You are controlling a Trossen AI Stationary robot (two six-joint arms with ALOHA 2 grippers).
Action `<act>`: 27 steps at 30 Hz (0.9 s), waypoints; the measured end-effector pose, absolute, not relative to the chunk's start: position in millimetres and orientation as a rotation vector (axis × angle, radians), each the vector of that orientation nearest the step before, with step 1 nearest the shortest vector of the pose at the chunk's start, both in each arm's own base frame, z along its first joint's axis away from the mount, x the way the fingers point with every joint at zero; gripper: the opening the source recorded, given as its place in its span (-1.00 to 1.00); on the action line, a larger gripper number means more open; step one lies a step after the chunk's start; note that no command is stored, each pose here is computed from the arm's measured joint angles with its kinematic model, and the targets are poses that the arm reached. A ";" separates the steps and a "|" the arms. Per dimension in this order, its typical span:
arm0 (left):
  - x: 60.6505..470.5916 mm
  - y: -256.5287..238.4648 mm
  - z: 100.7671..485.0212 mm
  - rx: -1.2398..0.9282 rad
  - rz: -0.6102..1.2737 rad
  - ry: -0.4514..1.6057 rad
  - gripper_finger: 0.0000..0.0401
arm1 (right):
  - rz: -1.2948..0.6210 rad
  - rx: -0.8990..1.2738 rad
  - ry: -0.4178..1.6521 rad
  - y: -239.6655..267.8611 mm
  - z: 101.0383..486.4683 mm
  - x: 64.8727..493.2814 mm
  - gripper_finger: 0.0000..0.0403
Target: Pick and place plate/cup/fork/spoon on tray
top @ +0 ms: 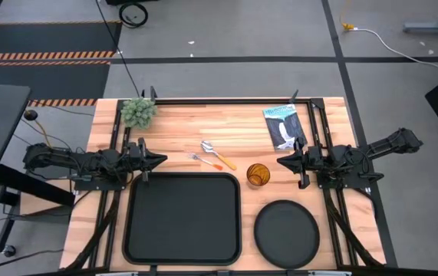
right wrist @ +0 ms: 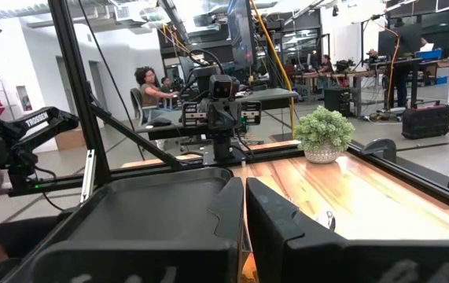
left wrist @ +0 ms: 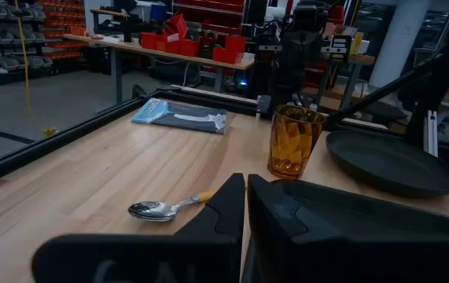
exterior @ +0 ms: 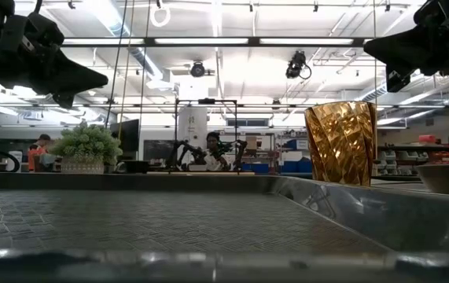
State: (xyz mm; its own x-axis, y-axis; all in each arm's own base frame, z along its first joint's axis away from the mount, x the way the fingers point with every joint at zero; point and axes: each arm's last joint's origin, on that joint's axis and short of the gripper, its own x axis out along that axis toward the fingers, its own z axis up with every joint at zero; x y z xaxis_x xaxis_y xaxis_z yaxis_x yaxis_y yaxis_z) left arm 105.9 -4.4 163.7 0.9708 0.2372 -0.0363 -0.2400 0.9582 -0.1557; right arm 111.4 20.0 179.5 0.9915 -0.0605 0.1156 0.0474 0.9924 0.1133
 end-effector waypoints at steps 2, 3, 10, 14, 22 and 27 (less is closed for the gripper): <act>105.9 -4.4 163.8 -0.160 0.242 0.017 -0.88 | -0.054 0.111 -0.119 20.0 179.5 111.4 -0.89; 105.9 -4.4 163.7 -0.160 0.242 0.017 -0.88 | -0.054 0.111 -0.119 20.0 179.5 111.4 -0.89; 105.4 -3.2 175.5 -0.198 0.261 -0.105 -0.88 | -0.054 0.111 -0.119 20.1 179.5 111.4 -0.89; 104.0 -1.7 184.1 -0.222 0.293 -0.198 -0.88 | -0.055 0.111 -0.120 20.0 179.5 111.4 -0.89; 101.4 -0.2 193.5 -0.368 0.310 -0.320 -0.88 | -0.054 0.111 -0.119 20.0 179.5 111.4 -0.89; 102.2 -2.2 200.8 -0.311 0.231 -0.373 -0.88 | -0.054 0.111 -0.119 20.1 179.5 111.4 -0.89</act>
State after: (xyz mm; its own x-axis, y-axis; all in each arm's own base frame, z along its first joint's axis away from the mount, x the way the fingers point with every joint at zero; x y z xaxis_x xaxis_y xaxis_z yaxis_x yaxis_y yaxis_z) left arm 102.2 -2.2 200.8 0.9060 0.2769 0.3202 -0.1634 0.9266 -0.3387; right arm 111.4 20.1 179.5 0.9915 -0.0601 0.1157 0.0469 0.9924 0.1136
